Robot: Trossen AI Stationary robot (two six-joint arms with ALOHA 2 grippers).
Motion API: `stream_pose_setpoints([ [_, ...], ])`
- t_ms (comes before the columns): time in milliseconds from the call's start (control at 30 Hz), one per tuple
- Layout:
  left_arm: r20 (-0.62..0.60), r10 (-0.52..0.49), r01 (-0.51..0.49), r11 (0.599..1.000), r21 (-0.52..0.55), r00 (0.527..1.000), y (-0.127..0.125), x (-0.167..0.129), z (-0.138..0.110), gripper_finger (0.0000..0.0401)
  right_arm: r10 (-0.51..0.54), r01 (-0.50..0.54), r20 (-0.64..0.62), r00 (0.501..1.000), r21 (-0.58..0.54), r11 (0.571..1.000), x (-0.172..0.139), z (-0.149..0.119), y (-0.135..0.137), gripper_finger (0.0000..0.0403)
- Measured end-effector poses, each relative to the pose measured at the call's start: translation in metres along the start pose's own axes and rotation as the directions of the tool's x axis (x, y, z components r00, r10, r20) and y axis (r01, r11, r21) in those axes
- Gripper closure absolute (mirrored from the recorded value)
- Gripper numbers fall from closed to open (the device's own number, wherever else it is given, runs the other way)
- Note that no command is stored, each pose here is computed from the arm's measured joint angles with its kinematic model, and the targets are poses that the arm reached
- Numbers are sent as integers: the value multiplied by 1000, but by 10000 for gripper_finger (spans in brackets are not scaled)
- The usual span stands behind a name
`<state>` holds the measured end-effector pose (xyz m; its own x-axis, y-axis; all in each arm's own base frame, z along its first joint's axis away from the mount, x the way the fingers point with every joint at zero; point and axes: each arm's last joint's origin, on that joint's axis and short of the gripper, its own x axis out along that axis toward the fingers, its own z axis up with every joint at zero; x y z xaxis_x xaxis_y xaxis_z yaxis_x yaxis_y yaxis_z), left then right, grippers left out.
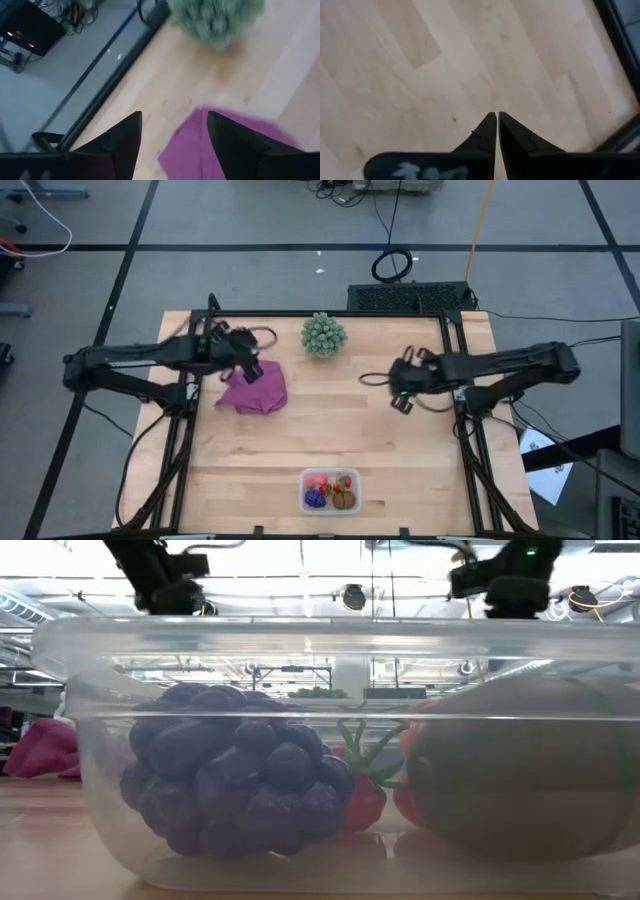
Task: Pick and placing Produce into tupperware
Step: Return to Home Position
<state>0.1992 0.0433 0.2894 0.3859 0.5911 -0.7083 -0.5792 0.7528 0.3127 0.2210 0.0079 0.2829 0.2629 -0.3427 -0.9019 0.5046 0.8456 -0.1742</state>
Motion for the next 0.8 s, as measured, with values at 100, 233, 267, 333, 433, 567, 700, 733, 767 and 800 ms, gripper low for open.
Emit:
stream_pose_setpoints([
  [100,112,-43,54,994,-93,993,18,-21,0,171,59,-65,108,992,50,997,-8,-19,-16,395],
  [233,328,-145,198,971,-133,933,40,-61,-8,171,153,-180,268,951,79,980,-16,-46,-31,395],
  [267,376,-167,234,962,-139,912,45,-69,-14,171,180,-215,313,932,80,973,-17,-53,-34,395],
  [333,453,-212,308,940,-149,866,50,-78,-28,171,232,-281,400,887,67,957,-16,-65,-37,395],
  [433,504,-273,401,901,-165,819,46,-72,-57,171,299,-359,511,806,20,933,-11,-80,-39,395],
  [567,520,-331,482,857,-184,788,25,-39,-92,171,361,-418,605,710,-50,907,0,-94,-38,395],
  [700,578,-371,552,816,-170,727,2,-11,-109,171,400,-456,665,630,-100,884,11,-101,-32,395],
  [733,593,-377,563,811,-161,711,-2,-8,-111,171,408,-460,675,615,-114,881,14,-102,-29,395],
  [767,604,-382,571,807,-152,700,-6,-5,-112,171,419,-462,682,600,-132,877,16,-102,-27,395],
  [800,605,-388,574,807,-142,695,-9,-2,-113,171,440,-471,685,581,-158,868,18,-103,-25,395],
])
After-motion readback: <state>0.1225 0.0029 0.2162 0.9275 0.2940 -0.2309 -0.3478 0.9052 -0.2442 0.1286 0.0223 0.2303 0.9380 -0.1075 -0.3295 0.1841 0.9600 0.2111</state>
